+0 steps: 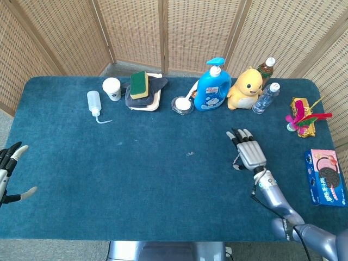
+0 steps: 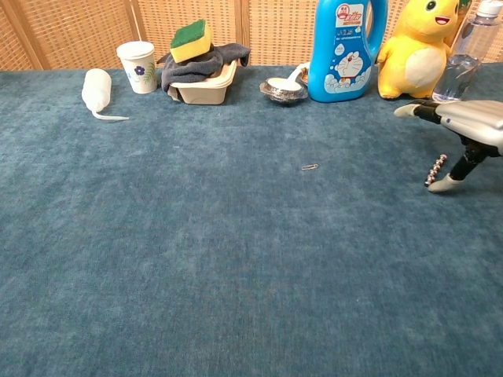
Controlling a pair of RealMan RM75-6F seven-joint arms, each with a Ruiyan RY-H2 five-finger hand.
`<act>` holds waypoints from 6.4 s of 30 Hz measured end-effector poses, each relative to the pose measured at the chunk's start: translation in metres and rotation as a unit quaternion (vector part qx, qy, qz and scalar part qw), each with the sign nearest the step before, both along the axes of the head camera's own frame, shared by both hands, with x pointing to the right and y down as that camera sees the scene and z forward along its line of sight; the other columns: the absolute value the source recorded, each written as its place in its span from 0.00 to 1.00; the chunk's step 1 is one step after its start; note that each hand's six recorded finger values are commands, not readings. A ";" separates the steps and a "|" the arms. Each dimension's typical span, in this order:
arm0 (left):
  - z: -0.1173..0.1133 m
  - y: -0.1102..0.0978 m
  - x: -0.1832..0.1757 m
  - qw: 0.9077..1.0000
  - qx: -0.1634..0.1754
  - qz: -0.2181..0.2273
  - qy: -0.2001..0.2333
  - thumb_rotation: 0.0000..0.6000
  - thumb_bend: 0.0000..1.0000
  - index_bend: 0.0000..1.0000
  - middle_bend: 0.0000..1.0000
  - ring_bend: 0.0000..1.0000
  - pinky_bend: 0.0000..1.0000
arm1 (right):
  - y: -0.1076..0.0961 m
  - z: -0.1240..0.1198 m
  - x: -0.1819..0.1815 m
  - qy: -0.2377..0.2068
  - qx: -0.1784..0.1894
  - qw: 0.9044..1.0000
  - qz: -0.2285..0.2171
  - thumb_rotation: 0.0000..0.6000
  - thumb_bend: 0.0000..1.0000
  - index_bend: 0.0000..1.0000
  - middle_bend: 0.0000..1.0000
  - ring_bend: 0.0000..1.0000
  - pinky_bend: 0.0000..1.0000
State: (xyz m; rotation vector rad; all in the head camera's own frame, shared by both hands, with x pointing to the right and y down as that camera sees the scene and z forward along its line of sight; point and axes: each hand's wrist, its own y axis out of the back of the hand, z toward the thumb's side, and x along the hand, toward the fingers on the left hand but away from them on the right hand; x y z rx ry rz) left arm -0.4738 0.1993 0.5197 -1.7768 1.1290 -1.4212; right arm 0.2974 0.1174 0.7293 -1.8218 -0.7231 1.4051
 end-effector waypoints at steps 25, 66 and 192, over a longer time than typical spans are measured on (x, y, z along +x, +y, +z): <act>0.000 0.000 -0.001 1.000 -0.002 0.000 0.000 1.00 0.28 0.00 0.00 0.00 0.00 | -0.014 -0.001 -0.014 -0.012 -0.002 1.000 0.023 1.00 0.00 0.10 0.00 0.00 0.00; 0.002 0.000 -0.001 1.000 -0.006 0.000 0.002 1.00 0.28 0.00 0.00 0.00 0.00 | -0.007 -0.004 -0.020 0.031 -0.013 0.999 -0.037 1.00 0.24 0.51 0.04 0.00 0.00; 0.001 0.002 0.000 1.000 -0.014 0.000 0.014 1.00 0.28 0.00 0.00 0.00 0.00 | -0.017 0.001 -0.049 0.159 -0.065 0.980 -0.097 1.00 0.42 0.58 0.06 0.00 0.00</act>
